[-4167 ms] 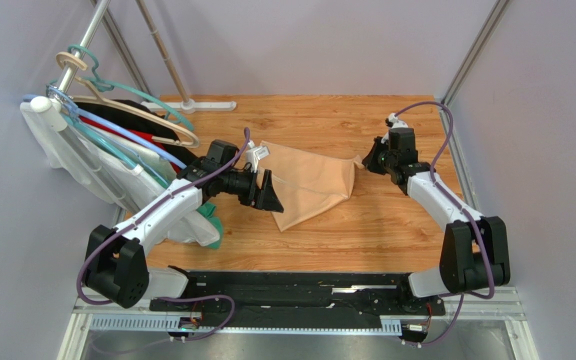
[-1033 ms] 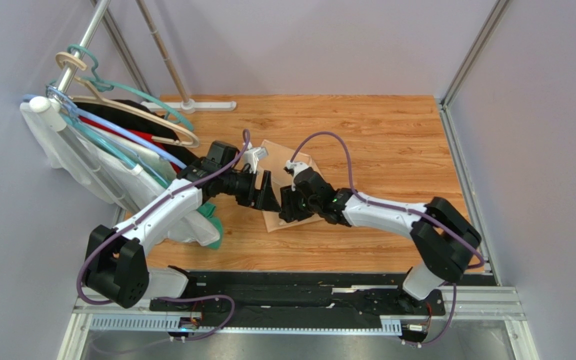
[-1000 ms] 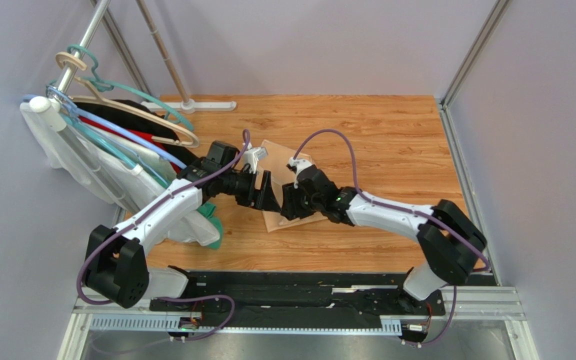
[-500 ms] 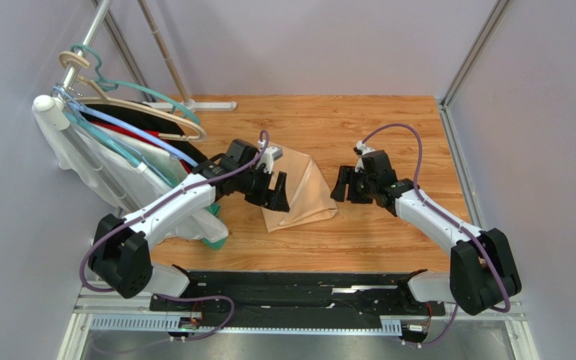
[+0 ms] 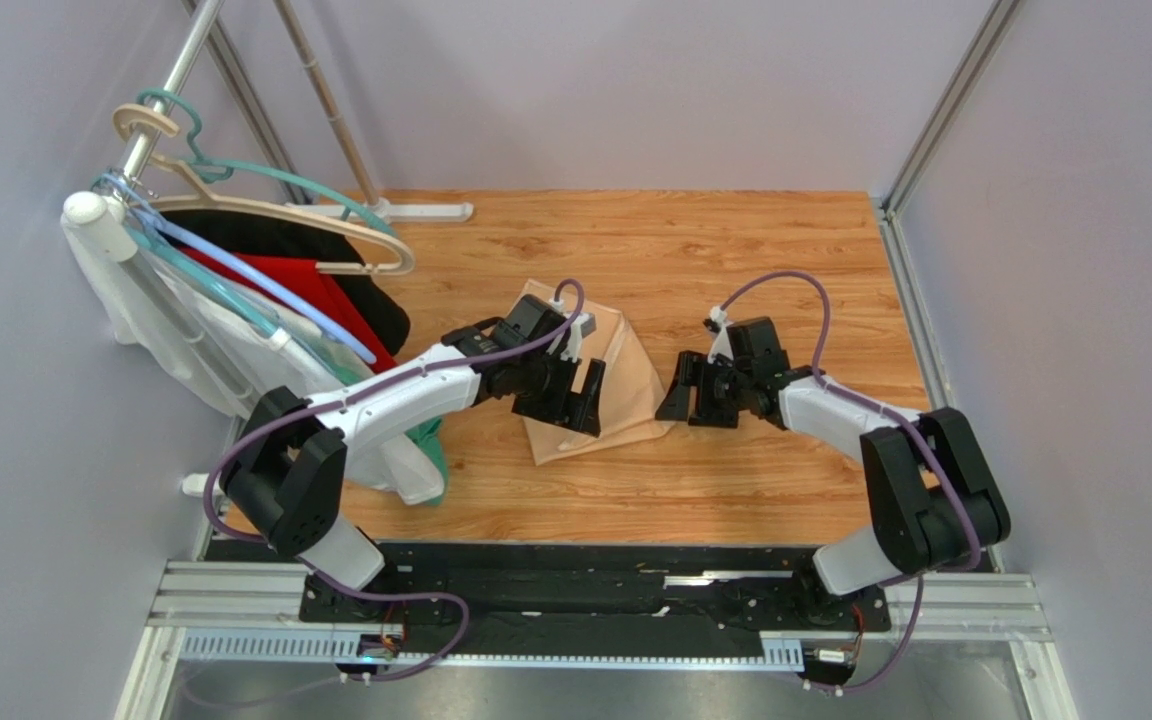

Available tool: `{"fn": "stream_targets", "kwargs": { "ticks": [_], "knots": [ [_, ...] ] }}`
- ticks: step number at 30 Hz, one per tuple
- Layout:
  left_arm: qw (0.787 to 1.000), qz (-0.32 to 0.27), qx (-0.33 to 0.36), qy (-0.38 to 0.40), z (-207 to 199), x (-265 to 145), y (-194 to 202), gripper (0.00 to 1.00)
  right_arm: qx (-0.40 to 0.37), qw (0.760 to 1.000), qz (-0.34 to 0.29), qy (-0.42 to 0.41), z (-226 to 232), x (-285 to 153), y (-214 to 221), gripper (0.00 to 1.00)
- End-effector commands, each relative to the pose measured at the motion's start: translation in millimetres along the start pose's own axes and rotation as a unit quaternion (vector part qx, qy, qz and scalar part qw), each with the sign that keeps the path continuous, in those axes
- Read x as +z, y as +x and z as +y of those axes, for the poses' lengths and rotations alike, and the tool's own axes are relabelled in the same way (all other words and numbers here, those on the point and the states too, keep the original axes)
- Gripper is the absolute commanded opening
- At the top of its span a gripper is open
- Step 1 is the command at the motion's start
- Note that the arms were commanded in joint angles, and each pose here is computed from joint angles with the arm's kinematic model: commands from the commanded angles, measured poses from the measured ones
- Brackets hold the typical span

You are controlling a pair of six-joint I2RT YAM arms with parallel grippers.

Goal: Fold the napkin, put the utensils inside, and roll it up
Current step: Fold the napkin

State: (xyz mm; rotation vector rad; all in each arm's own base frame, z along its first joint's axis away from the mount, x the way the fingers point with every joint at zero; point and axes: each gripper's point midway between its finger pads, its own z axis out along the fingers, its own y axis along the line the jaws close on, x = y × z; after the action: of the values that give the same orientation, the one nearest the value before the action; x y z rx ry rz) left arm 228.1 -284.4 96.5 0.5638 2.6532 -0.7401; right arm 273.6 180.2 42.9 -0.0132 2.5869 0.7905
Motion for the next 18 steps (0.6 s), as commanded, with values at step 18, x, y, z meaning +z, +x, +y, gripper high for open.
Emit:
{"fn": "stream_targets", "kwargs": {
  "ticks": [18],
  "knots": [
    [0.987,-0.055,-0.091,-0.121,87,2,4,0.89,-0.024,0.999,0.001,-0.033,-5,43,-37,0.49]
  ]
}}
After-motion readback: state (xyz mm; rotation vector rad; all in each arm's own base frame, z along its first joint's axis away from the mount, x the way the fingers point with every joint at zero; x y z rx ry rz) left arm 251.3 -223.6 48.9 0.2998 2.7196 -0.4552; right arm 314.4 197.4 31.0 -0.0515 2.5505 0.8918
